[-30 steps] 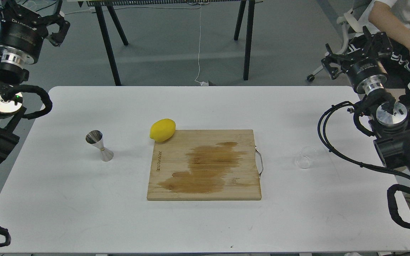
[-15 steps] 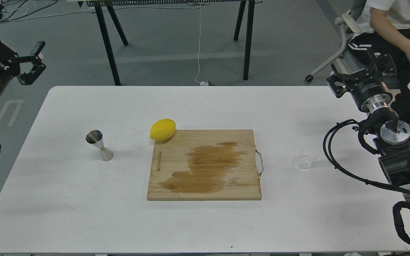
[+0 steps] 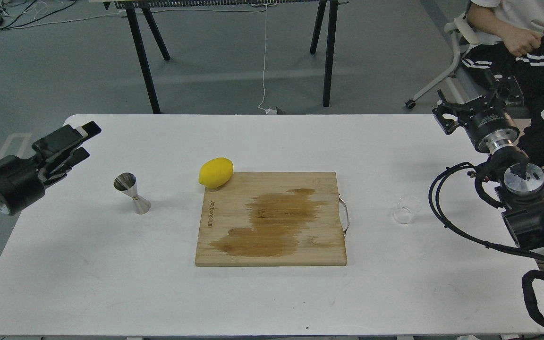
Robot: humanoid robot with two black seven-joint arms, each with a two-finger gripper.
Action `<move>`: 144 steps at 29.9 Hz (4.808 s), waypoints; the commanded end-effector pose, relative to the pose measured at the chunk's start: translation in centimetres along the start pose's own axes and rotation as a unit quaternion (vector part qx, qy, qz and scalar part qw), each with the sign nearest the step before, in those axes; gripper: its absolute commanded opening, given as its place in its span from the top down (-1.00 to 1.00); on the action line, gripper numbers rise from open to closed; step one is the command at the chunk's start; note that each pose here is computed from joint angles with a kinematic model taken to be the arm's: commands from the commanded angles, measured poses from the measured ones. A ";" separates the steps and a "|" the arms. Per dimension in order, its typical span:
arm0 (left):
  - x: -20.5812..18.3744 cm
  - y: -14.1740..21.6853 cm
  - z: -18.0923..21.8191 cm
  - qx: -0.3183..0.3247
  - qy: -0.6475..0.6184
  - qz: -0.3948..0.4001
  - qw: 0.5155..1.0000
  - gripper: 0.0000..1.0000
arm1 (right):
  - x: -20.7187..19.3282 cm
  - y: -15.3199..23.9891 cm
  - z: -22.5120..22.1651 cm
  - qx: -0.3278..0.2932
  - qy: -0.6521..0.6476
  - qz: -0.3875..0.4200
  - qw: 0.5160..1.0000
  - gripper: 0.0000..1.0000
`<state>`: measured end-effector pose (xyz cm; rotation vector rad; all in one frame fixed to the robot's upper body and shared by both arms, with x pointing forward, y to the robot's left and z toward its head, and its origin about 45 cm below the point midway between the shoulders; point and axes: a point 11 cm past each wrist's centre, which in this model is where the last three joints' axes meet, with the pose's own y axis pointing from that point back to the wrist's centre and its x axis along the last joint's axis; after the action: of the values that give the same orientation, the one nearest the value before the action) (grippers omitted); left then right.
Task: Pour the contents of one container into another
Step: 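Lower the left gripper toward the metal jigger on the table, then grasp the metal jigger with the left gripper and lift it, then carry the jigger with the left gripper over the cutting board, then lower the jigger onto the cutting board with the left gripper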
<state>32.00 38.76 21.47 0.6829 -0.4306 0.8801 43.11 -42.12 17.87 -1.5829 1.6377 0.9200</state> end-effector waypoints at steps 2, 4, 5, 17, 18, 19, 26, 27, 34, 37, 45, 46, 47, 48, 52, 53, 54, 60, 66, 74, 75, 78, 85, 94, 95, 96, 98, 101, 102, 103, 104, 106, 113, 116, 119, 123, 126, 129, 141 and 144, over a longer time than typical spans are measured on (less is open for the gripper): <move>-3.1 1.7 -3.3 0.039 -0.173 -0.001 0.984 -0.99 | 0.1 0.1 -0.6 0.003 0.006 0.002 1.000 -1.00; -4.8 1.6 -4.4 0.044 -0.241 -0.008 0.969 -0.98 | 0.2 0.1 -0.6 0.002 0.006 0.002 1.000 -1.00; -5.6 1.2 -4.9 0.044 -0.262 -0.012 0.964 -0.97 | 0.2 0.1 -0.6 0.002 0.006 0.002 1.000 -1.00; -11.9 -3.2 -10.2 0.084 -0.353 -0.048 0.931 -0.90 | 0.4 0.3 -0.8 0.004 0.007 0.005 1.000 -1.00; -11.6 -3.5 -10.4 0.088 -0.355 -0.042 0.930 -0.88 | 0.4 0.3 -0.9 0.004 0.008 0.005 1.000 -1.00; -11.4 -3.7 -10.5 0.090 -0.357 -0.037 0.929 -0.86 | 0.5 0.3 -1.1 0.006 0.010 0.006 1.000 -1.00; -11.4 -6.5 -10.2 0.103 -0.351 -0.005 0.931 -0.78 | 0.6 0.4 -1.3 0.007 0.011 0.008 1.000 -1.00; -11.4 -6.9 -10.1 0.103 -0.350 0.000 0.931 -0.78 | 0.6 0.4 -1.3 0.007 0.011 0.008 1.000 -1.00; -11.8 -9.4 -9.4 0.108 -0.342 0.007 0.933 -0.53 | 0.8 0.5 -1.3 0.006 0.013 0.010 1.000 -1.00; -11.6 -9.6 -9.4 0.109 -0.343 0.008 0.933 -0.13 | 0.7 0.5 -1.3 0.007 0.012 0.010 1.000 -1.00; -11.2 -9.8 -9.2 0.109 -0.347 0.010 0.932 0.41 | 0.8 0.5 -1.3 0.006 0.013 0.010 1.000 -1.00; -11.2 -9.8 -9.2 0.109 -0.347 0.010 0.931 0.51 | 0.8 0.5 -1.3 0.006 0.013 0.010 1.000 -1.00; -11.4 -9.8 -9.2 0.108 -0.347 0.008 0.932 0.63 | 0.8 0.5 -1.3 0.006 0.013 0.010 1.000 -1.00; -11.3 -9.8 -9.2 0.108 -0.348 0.008 0.931 0.76 | 0.7 0.5 -1.2 0.006 0.012 0.010 1.000 -1.00; -11.6 -9.8 -9.2 0.106 -0.351 0.003 0.930 0.93 | 0.9 0.5 -1.2 0.005 0.013 0.012 1.000 -1.00; -11.6 -9.9 -9.1 0.105 -0.351 0.005 0.931 0.93 | 0.9 0.5 -1.2 0.005 0.013 0.012 1.000 -1.00; -11.5 -10.0 -9.0 0.104 -0.352 0.008 0.930 0.93 | 0.9 0.5 -1.3 0.006 0.013 0.012 1.000 -1.00; -8.7 -10.7 -7.2 0.080 -0.373 0.057 0.923 0.93 | 0.8 0.5 -1.4 0.007 0.013 0.011 1.000 -1.00; -4.2 -12.5 -0.1 -0.014 -0.407 0.124 0.905 0.94 | 1.0 0.8 -3.0 0.016 0.025 0.014 0.999 -1.00; -0.8 -15.2 9.4 -0.087 -0.473 0.138 0.866 0.96 | 1.4 1.4 -5.0 0.028 0.038 0.020 0.999 -1.00; -1.0 -15.6 10.1 -0.095 -0.471 0.140 0.866 0.96 | 1.4 1.4 -5.1 0.029 0.038 0.020 0.999 -1.00; -3.5 -17.3 12.9 -0.132 -0.451 0.139 0.872 0.96 | 1.8 1.8 -5.4 0.032 0.040 0.025 0.998 -1.00; -13.2 -19.8 16.9 -0.211 -0.442 0.063 0.869 0.96 | 2.5 2.6 -7.3 0.041 0.055 0.036 0.997 -1.00; -20.2 -20.6 17.0 -0.222 -0.444 -0.013 0.868 0.97 | 2.8 3.0 -7.8 0.044 0.059 0.040 0.997 -1.00; -20.5 -20.6 16.7 -0.220 -0.446 -0.018 0.867 0.96 | 2.8 3.0 -7.8 0.044 0.059 0.040 0.997 -1.00; -21.0 -20.4 16.2 -0.218 -0.450 -0.027 0.866 0.96 | 2.8 3.0 -7.8 0.044 0.059 0.040 0.997 -1.00; -22.1 -20.1 15.0 -0.210 -0.452 -0.042 0.866 0.96 | 2.9 3.0 -7.8 0.044 0.060 0.040 0.996 -1.00; -21.9 -20.3 13.5 -0.184 -0.457 -0.044 0.869 0.96 | 2.9 3.0 -7.8 0.043 0.059 0.040 0.997 -1.00; -21.5 -20.5 12.8 -0.170 -0.460 -0.044 0.870 0.95 | 2.9 3.0 -7.8 0.043 0.059 0.040 0.997 -1.00; -21.2 -20.7 12.0 -0.158 -0.464 -0.046 0.870 0.95 | 2.8 3.0 -7.8 0.044 0.059 0.039 0.997 -1.00; -20.9 -20.8 11.4 -0.148 -0.467 -0.046 0.870 0.95 | 2.8 3.0 -7.8 0.044 0.059 0.039 0.997 -1.00; -21.1 -21.1 11.6 -0.147 -0.468 -0.047 0.870 0.94 | 2.9 3.0 -7.8 0.043 0.059 0.040 0.997 -1.00; -22.7 -21.3 12.3 -0.157 -0.461 -0.055 0.872 0.90 | 2.9 3.0 -7.8 0.044 0.059 0.041 0.996 -1.00; -23.3 -21.2 12.1 -0.154 -0.457 -0.059 0.874 0.84 | 2.9 3.0 -7.8 0.044 0.059 0.041 0.996 -1.00; -23.5 -21.2 12.1 -0.154 -0.456 -0.059 0.874 0.75 | 3.0 3.1 -7.7 0.044 0.059 0.042 0.996 -1.00; -23.7 -21.3 12.3 -0.156 -0.455 -0.060 0.875 0.71 | 3.2 3.2 -7.6 0.043 0.059 0.044 0.996 -1.00; -23.7 -21.3 12.1 -0.153 -0.456 -0.060 0.875 0.71 | 3.2 3.2 -7.7 0.043 0.059 0.044 0.996 -1.00; -23.7 -21.4 12.1 -0.153 -0.456 -0.061 0.875 0.66 | 3.2 3.2 -7.7 0.043 0.060 0.044 0.996 -1.00; -23.8 -21.3 12.1 -0.153 -0.455 -0.061 0.875 0.40 | 3.3 3.2 -7.5 0.042 0.059 0.045 0.996 -1.00; -24.1 -21.1 11.8 -0.151 -0.451 -0.064 0.877 0.40 | 3.3 3.2 -7.3 0.041 0.058 0.045 0.996 -1.00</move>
<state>34.79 7.54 7.89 0.7909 -1.3245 0.2997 39.79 -50.20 19.16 -1.5425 1.8188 0.8050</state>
